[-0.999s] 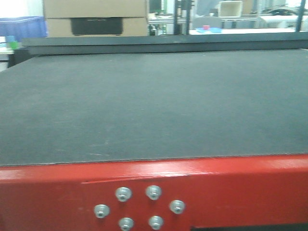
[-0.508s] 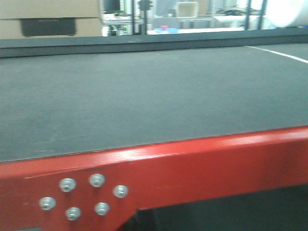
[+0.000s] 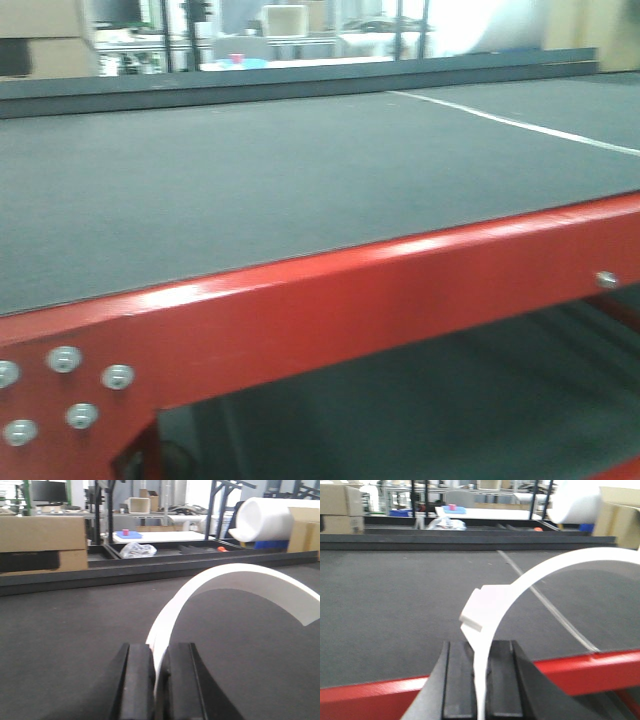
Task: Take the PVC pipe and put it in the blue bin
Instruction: 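Drive the base away from the table holding both arcs, then drive the base toward the shelf of blue bins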
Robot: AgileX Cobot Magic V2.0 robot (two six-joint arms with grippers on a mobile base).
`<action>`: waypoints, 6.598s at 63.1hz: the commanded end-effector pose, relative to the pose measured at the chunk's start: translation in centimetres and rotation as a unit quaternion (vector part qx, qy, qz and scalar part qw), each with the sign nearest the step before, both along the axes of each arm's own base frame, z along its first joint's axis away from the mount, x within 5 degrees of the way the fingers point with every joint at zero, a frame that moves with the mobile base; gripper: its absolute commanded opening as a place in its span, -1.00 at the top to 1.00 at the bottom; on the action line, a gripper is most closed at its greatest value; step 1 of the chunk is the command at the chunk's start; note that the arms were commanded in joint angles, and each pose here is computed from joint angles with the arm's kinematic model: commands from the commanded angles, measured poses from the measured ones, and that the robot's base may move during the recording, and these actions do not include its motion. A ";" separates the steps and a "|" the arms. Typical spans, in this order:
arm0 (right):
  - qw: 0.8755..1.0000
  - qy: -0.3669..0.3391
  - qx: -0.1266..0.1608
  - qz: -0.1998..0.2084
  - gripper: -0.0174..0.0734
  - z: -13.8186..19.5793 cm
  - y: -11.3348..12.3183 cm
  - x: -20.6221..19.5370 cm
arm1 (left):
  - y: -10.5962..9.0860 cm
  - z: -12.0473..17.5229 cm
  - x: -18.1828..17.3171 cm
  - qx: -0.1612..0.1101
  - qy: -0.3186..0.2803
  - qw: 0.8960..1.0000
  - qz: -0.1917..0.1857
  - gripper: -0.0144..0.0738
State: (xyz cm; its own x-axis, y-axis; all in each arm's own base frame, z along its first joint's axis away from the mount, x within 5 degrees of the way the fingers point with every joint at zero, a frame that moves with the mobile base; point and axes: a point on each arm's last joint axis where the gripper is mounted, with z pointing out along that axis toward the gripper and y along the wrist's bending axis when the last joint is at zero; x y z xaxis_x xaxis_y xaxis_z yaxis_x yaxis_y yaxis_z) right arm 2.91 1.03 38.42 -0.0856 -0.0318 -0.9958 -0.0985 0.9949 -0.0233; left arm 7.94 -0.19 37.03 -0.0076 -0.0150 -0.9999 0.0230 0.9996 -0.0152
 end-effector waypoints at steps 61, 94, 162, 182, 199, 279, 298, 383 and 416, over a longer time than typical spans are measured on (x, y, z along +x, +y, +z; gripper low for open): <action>1.000 -0.014 -0.005 -0.005 0.96 0.2 -0.1 0.0 | 0.0 0.4 -0.2 -0.002 -0.020 1.000 -0.002 0.92; 1.000 -0.014 -0.005 -0.005 0.96 0.2 -0.1 0.0 | 0.0 0.4 -0.2 -0.002 -0.020 1.000 -0.002 0.92; 1.000 -0.014 -0.005 -0.005 0.96 0.2 -0.1 0.0 | 0.0 0.4 -0.2 -0.002 -0.020 1.000 -0.002 0.92; 1.000 -0.014 -0.005 -0.005 0.96 0.2 -0.1 0.0 | 0.0 0.4 -0.2 -0.002 -0.020 1.000 -0.002 0.92; 1.000 -0.014 -0.005 -0.005 0.96 0.2 -0.1 0.0 | 0.0 0.4 -0.2 -0.002 -0.020 1.000 -0.002 0.92; 1.000 -0.014 -0.005 -0.005 0.96 0.2 -0.1 0.0 | 0.0 0.4 -0.2 -0.002 -0.022 1.000 -0.002 0.92; 1.000 -0.014 -0.005 -0.005 0.96 0.2 -0.1 0.0 | 0.0 0.4 -0.2 -0.002 -0.022 1.000 -0.002 0.92; 1.000 -0.014 -0.004 -0.004 0.96 0.2 -0.1 0.0 | 0.0 0.4 -0.2 -0.002 -0.022 1.000 -0.002 0.92; 1.000 -0.014 -0.004 -0.004 0.96 0.2 -0.1 0.0 | 0.0 0.4 -0.2 -0.002 -0.022 1.000 -0.002 0.92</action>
State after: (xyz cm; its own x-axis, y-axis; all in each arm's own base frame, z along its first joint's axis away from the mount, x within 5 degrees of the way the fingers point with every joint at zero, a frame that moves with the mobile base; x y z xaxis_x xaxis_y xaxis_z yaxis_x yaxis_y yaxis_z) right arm 2.89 1.03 38.42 -0.0851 -0.0318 -0.9959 -0.0985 0.9949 -0.0234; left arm 7.90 -0.19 37.05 -0.0061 -0.0151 -0.9999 0.0230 0.9996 -0.0152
